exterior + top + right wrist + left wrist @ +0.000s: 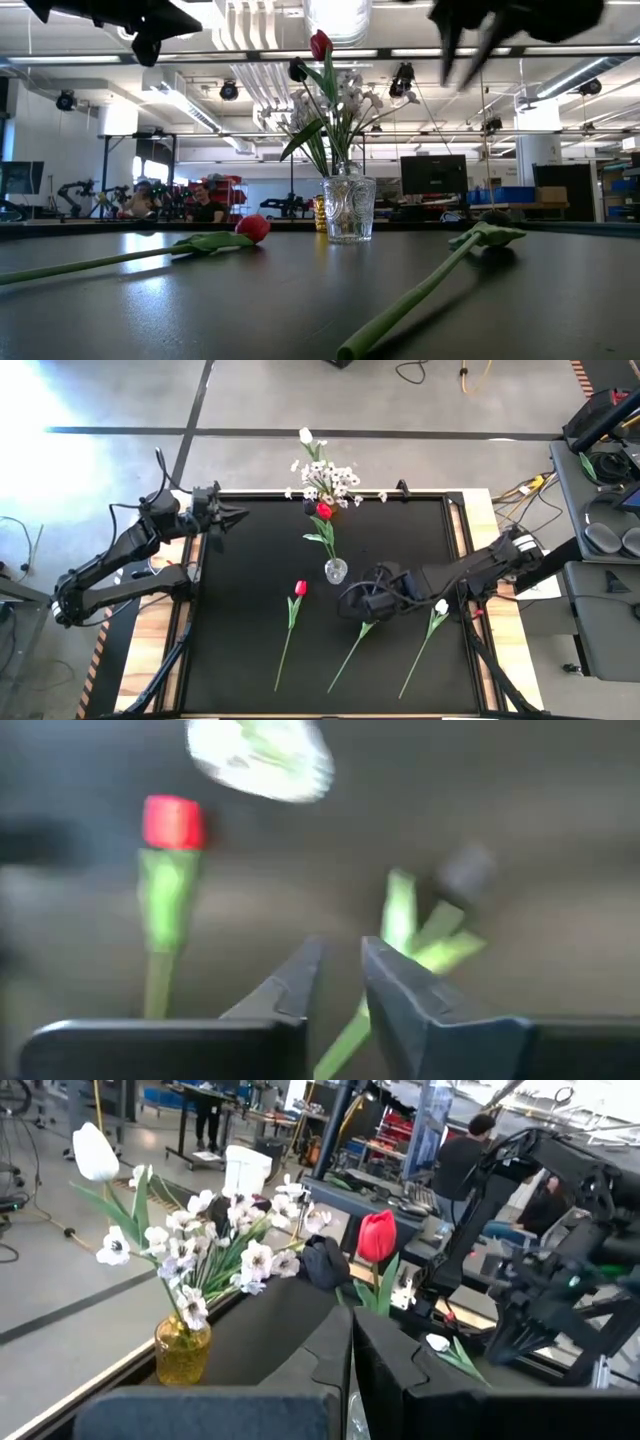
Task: Sort flowers into vase by color
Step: Put the black tulip into the transparent vase
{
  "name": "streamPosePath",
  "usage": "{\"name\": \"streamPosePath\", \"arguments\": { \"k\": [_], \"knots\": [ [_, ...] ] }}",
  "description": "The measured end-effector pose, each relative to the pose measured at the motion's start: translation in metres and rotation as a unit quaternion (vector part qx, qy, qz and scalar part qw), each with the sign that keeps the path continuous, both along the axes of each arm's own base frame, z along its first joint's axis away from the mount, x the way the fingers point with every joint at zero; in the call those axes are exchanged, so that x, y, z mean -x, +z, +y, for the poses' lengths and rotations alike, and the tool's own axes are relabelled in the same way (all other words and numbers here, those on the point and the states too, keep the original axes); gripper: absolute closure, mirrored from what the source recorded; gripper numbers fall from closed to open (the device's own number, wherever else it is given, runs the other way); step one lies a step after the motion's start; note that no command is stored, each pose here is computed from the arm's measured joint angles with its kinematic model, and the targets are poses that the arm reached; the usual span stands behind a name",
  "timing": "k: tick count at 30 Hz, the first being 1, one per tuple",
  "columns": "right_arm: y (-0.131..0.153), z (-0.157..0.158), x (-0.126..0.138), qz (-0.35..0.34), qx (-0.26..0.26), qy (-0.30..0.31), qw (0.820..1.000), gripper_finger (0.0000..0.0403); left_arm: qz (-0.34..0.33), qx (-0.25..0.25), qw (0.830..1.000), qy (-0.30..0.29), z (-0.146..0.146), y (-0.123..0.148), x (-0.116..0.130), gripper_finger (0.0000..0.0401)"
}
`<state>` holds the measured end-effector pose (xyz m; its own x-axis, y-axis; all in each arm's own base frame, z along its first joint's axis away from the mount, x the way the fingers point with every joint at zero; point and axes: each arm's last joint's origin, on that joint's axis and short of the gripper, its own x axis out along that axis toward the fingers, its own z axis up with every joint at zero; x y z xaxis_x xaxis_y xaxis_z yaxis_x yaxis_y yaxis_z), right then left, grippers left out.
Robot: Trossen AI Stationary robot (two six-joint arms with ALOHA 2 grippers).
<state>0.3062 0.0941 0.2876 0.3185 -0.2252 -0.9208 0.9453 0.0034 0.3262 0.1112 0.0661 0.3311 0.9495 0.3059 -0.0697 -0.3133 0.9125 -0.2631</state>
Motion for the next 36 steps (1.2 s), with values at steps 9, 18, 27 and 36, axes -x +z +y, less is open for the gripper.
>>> {"name": "streamPosePath", "arguments": {
  "k": [9,18,27,36],
  "knots": [
    [-0.058,0.004,0.017,0.065,-0.082,-0.094,0.99,0.0259,0.025,0.033,0.999,-0.008,0.004,-0.009,-0.007,0.0401],
    [-0.112,0.0,0.022,0.017,-0.119,-0.127,0.985,0.0267,0.043,0.035,0.998,-0.016,0.005,-0.012,-0.008,0.0401],
    [-0.141,-0.016,0.034,0.027,-0.106,-0.138,0.984,0.0299,0.044,0.033,0.998,0.012,0.006,-0.012,-0.008,0.0401],
    [-0.15,-0.025,0.033,0.009,-0.105,-0.117,0.987,0.0327,0.048,0.035,0.998,0.014,0.007,-0.014,-0.009,0.0401]
  ]
}}
